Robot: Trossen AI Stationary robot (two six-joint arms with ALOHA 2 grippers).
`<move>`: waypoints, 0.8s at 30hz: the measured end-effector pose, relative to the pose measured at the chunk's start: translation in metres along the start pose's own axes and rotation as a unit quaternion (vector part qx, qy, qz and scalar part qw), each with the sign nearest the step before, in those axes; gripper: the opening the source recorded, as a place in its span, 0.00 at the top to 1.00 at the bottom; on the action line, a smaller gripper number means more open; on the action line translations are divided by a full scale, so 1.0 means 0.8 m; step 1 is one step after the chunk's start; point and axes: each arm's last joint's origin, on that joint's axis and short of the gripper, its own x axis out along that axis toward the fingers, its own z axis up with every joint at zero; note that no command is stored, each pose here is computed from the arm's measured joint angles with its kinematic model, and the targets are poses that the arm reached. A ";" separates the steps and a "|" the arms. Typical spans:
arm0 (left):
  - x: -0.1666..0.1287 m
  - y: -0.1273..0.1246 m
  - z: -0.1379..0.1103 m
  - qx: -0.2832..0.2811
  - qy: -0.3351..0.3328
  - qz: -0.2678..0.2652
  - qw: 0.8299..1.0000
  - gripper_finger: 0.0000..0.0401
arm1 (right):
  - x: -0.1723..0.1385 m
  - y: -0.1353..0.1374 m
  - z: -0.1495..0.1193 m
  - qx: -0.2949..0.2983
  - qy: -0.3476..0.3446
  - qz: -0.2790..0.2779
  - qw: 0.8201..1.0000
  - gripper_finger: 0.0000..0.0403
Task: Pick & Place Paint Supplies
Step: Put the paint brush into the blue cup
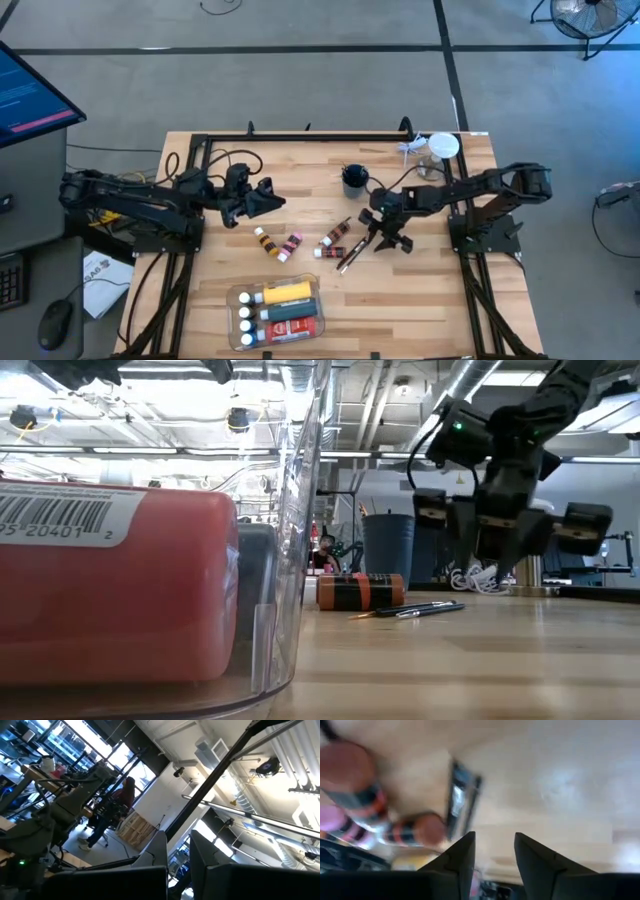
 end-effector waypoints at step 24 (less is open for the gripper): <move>0.000 0.001 0.000 0.005 -0.009 0.011 1.000 1.00 | -0.003 0.011 0.004 -0.015 -0.045 0.059 0.997 0.62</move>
